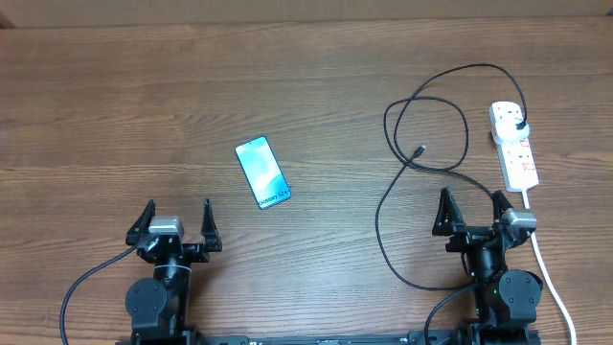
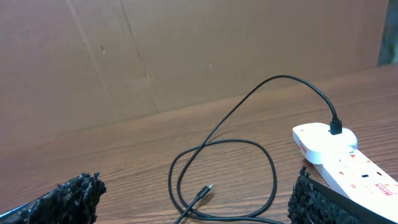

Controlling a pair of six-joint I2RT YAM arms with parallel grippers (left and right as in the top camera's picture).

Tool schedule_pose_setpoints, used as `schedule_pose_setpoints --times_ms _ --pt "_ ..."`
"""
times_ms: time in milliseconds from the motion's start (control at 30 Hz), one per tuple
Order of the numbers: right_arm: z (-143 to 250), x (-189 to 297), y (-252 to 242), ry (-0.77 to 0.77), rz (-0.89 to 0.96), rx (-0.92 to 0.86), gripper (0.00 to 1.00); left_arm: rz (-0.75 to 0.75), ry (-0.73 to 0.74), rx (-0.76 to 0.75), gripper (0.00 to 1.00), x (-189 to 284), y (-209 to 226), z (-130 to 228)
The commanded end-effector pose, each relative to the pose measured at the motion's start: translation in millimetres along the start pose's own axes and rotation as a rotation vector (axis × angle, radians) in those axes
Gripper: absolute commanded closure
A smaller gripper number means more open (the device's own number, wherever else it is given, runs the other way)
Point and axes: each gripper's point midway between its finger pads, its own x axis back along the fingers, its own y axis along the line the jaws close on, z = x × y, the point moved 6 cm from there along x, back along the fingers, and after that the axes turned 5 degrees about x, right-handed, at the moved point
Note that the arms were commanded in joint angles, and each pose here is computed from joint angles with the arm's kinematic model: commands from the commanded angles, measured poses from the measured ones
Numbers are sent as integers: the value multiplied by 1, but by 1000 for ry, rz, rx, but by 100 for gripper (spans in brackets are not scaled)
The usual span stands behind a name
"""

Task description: Plug charger to phone and switch on socket

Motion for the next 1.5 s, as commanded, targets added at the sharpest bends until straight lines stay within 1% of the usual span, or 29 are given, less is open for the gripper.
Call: schedule_pose_setpoints --times_ms 0,200,467,667,767,900,1067,1133,1300,1400,1467 --pt "1 0 0 -8 -3 4 0 17 -62 23 0 6 -4 -24" --pt "1 0 0 -8 -3 4 0 24 -134 17 1 13 -7 -51" --pt "1 0 0 -8 -3 4 0 27 -294 7 0 30 -12 -100" --pt "1 0 0 -8 -3 4 0 31 -465 1 0 45 -16 -138" --pt "1 0 0 -8 -3 4 0 35 -488 0 0 46 -17 -154" --pt "1 0 0 -8 -3 4 0 43 -439 -1 0 32 -21 -174" --pt "1 0 0 -8 -3 4 0 135 -359 -10 0 6 -35 -214" --pt "1 0 0 -8 -3 4 0 175 -311 26 0 -5 -40 -229" --pt "1 0 0 -8 -3 4 0 206 -114 150 0 -37 -50 -260" --pt "1 0 0 -8 -3 4 0 212 17 165 0 -55 -61 -269" --pt "1 0 0 -8 -3 4 0 190 113 169 0 -69 -68 -271"
